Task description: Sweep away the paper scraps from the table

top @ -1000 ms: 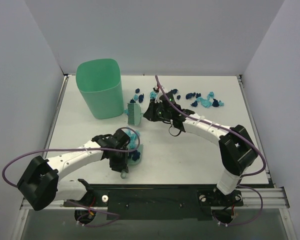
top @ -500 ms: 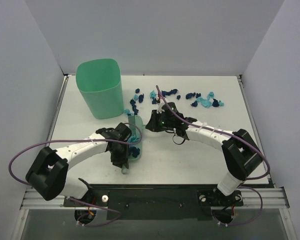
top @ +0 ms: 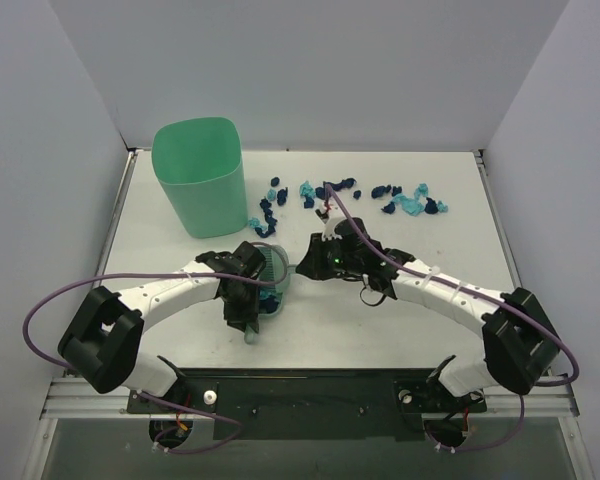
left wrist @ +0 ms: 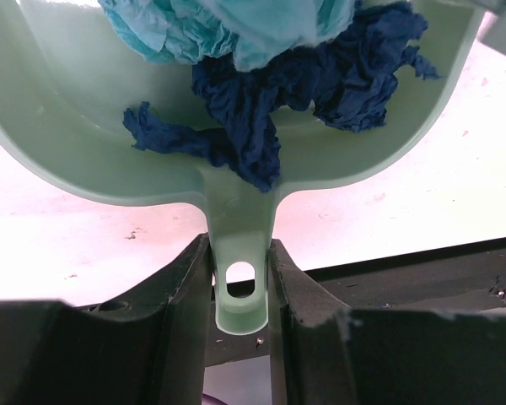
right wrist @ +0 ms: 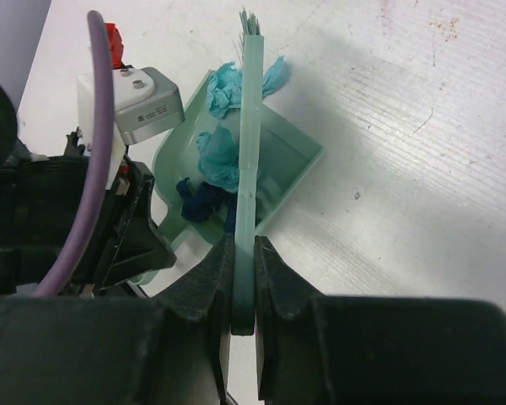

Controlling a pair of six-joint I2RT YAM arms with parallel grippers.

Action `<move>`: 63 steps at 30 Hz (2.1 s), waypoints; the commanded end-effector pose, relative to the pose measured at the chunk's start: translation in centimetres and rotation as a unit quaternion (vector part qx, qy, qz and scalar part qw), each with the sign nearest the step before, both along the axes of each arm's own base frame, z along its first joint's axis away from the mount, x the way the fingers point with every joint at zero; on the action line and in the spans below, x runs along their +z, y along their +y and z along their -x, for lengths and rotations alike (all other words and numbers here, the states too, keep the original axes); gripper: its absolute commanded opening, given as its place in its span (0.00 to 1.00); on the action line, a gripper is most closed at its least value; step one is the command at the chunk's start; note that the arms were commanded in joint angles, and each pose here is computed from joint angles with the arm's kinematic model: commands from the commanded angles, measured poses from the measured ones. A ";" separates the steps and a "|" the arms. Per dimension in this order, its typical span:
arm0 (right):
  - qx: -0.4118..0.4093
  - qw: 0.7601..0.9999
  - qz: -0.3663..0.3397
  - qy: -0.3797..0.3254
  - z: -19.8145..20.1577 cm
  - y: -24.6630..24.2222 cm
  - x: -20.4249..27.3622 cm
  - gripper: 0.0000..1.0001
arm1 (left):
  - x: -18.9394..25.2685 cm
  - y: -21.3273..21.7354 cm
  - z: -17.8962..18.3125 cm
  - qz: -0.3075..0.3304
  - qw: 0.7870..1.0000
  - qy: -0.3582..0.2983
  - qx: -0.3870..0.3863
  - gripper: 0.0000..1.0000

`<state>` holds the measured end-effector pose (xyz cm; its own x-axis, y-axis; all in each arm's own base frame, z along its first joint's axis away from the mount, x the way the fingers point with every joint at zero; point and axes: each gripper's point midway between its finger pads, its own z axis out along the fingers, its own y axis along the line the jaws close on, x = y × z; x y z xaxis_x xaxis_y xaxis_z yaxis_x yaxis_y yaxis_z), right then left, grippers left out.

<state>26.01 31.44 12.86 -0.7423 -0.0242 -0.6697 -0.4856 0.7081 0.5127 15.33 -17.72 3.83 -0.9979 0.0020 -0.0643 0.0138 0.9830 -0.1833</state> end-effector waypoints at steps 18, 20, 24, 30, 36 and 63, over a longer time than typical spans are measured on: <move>-0.088 0.994 0.020 -0.066 -0.3 -5.1 8.3 0.00 | 1.9 -0.1 -3.2 -0.017 0.993 -0.116 0.014 0.00; -0.100 0.992 0.023 -0.069 -0.4 -5.6 8.6 0.00 | 2.0 -0.3 -3.1 -0.020 0.992 -0.122 0.011 0.00; -0.124 0.988 0.042 -0.076 -0.8 -6.8 8.5 0.00 | 2.5 -1.0 -3.0 -0.019 0.991 -0.134 0.002 0.00; -0.212 0.968 0.107 -0.077 -1.9 -11.3 8.1 0.00 | 4.0 -2.3 -2.6 -0.024 0.987 -0.157 -0.025 0.00; -0.283 0.946 0.142 -0.071 -1.9 -15.9 7.7 0.00 | 7.1 -3.7 -3.3 -0.008 0.982 -0.184 -0.045 0.00; -0.266 0.950 0.165 0.009 0.1 -16.1 3.8 0.00 | 27.6 -11.7 -20.3 0.250 0.922 -0.293 0.037 0.00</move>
